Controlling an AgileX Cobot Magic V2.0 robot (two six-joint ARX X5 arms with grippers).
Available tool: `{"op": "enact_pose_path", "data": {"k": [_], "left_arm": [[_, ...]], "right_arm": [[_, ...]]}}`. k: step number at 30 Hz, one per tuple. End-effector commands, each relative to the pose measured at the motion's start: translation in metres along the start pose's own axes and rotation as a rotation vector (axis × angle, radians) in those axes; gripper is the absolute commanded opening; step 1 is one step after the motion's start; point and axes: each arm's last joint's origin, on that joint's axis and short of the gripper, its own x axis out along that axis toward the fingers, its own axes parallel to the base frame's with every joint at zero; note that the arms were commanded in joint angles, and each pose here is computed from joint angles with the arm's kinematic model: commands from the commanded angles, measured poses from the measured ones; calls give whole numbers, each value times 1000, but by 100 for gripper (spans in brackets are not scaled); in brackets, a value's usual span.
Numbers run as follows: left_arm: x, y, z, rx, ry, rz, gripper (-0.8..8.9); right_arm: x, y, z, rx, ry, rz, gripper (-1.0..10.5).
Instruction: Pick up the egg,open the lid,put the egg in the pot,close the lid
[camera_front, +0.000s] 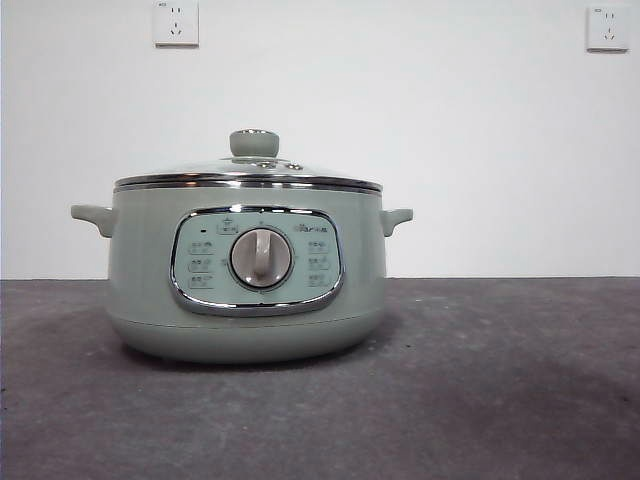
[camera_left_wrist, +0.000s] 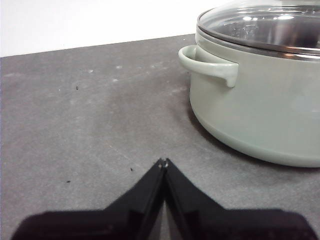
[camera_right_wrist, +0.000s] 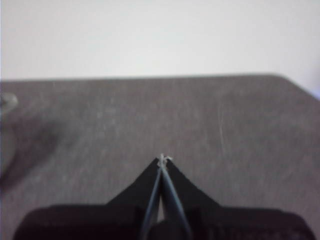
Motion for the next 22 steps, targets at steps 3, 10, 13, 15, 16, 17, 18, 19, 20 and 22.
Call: {"op": "enact_pose_path", "data": {"k": [3,10,13,15,16,17,18,19,20,22], "left_arm": [[1,0,-2,-10,0,3,-4],[1,0,-2,-10,0,3,-4],[1,0,-2,-10,0,3,-4],[1,0,-2,-10,0,3,-4],[1,0,-2,-10,0,3,-4],[1,0,-2,-10,0,3,-4],[1,0,-2,-10,0,3,-4],[1,0,-2,-10,0,3,-4],[1,0,-2,-10,0,3,-4],[1,0,-2,-10,0,3,-4]], "right_arm": [[5,0,-22,40,29,1,2],[7,1,-30,37,64,1,2],[7,1,-30,36,64,0,2],[7,1,-30,36,65,0,2],[7,1,-30,36,65,0,2],[7,1,-30,36,65,0,2],[7,1,-30,36,65,0,2],[7,1,-30,36,65,0,2],[7,1,-30,36,66,0,2],[7,1,-30,36,65,0,2]]}}
